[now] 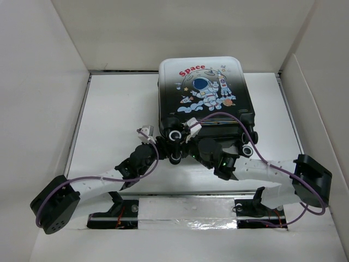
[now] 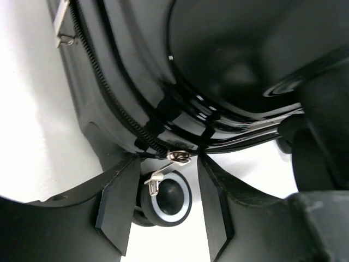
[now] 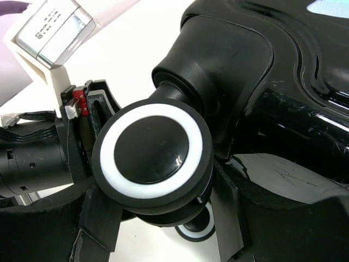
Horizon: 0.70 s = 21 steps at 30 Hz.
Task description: Pack the luggage
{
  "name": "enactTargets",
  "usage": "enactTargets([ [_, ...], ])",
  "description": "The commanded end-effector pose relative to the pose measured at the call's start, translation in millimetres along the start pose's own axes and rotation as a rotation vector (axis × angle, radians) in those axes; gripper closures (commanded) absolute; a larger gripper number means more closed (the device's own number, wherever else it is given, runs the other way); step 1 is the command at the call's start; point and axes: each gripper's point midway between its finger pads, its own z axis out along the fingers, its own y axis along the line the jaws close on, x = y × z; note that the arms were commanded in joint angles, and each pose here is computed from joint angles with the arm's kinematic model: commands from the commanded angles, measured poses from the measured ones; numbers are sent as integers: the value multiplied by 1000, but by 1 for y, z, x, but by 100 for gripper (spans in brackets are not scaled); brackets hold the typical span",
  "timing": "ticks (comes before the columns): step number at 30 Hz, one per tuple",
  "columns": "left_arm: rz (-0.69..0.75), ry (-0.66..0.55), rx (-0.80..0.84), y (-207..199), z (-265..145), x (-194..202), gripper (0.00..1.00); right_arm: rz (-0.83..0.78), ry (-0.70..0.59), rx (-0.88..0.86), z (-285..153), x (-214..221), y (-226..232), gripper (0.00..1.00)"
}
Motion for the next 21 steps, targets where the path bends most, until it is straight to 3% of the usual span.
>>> enactTargets([
  [1, -7, -113, 72, -27, 6, -34, 58, 75, -196, -9, 5, -73, 6, 93],
  [5, -18, -134, 62, -26, 10, -36, 69, 81, -200, -29, 6, -74, 10, 94],
  [10, -37, -176, 19, -18, 10, -43, 100, 96, -204, -37, 5, -72, 11, 95],
  [17, -29, -175, -67, 6, 2, -37, 100, 101, -210, -33, -2, -71, 8, 96],
  [21, -4, -157, -204, 38, -10, -29, 100, 104, -214, -19, -7, -71, 3, 97],
])
